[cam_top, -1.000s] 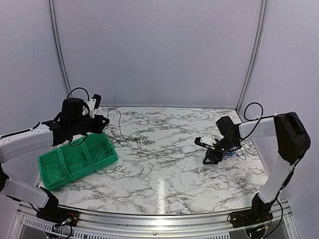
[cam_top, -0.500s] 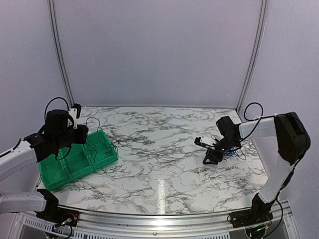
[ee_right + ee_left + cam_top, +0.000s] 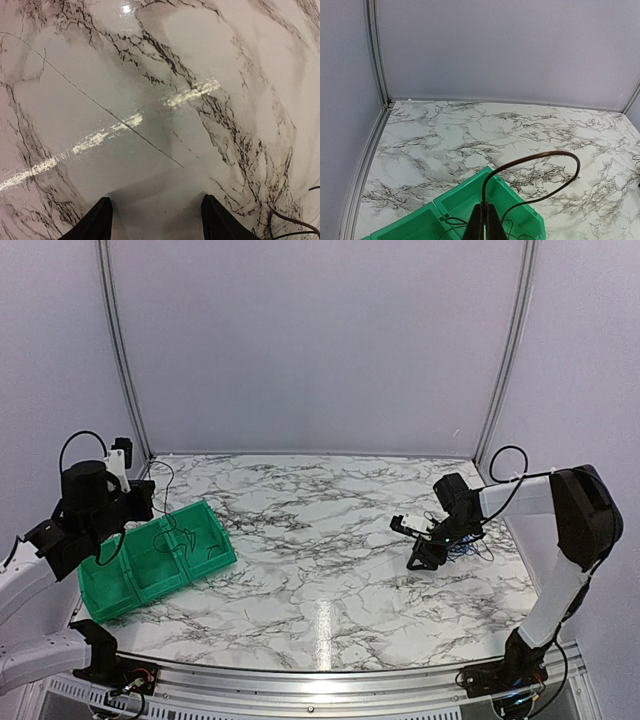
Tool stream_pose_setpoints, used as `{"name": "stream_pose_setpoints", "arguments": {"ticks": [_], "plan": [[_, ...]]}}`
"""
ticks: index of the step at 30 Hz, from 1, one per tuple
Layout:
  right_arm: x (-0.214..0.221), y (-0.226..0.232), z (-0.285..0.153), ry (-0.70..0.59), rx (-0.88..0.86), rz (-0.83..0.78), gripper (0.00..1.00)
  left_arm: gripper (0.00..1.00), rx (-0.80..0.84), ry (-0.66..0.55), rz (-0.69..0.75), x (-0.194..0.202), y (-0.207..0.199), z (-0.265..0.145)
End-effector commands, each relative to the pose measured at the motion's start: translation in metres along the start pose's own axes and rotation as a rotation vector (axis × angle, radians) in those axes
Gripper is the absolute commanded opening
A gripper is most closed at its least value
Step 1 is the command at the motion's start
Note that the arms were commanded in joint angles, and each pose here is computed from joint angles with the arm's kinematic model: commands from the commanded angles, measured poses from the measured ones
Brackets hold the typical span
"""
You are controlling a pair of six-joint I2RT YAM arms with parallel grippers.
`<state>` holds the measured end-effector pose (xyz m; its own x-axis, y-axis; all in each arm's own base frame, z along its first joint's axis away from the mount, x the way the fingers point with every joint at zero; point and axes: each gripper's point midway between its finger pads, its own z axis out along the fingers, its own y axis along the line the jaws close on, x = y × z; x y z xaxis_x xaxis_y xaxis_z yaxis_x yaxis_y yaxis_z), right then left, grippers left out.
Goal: Untangle the cables
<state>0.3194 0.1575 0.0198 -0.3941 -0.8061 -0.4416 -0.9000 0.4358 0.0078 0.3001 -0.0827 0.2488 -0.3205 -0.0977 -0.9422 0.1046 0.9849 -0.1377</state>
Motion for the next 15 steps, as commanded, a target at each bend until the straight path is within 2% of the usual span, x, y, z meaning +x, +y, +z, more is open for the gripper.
{"name": "stream_pose_setpoints", "arguments": {"ticks": [1,6,15], "plan": [[0.019,0.010,0.004,0.078,-0.021,0.014,0.61,0.00,-0.016,0.023,0.010,0.011,0.005,0.005],[0.019,0.010,0.004,0.080,-0.023,0.014,0.61,0.00,-0.038,0.057,0.028,0.021,0.008,0.011],[0.020,0.011,0.004,0.083,-0.026,0.014,0.61,0.00,-0.025,0.236,0.013,0.061,-0.003,0.053]]}}
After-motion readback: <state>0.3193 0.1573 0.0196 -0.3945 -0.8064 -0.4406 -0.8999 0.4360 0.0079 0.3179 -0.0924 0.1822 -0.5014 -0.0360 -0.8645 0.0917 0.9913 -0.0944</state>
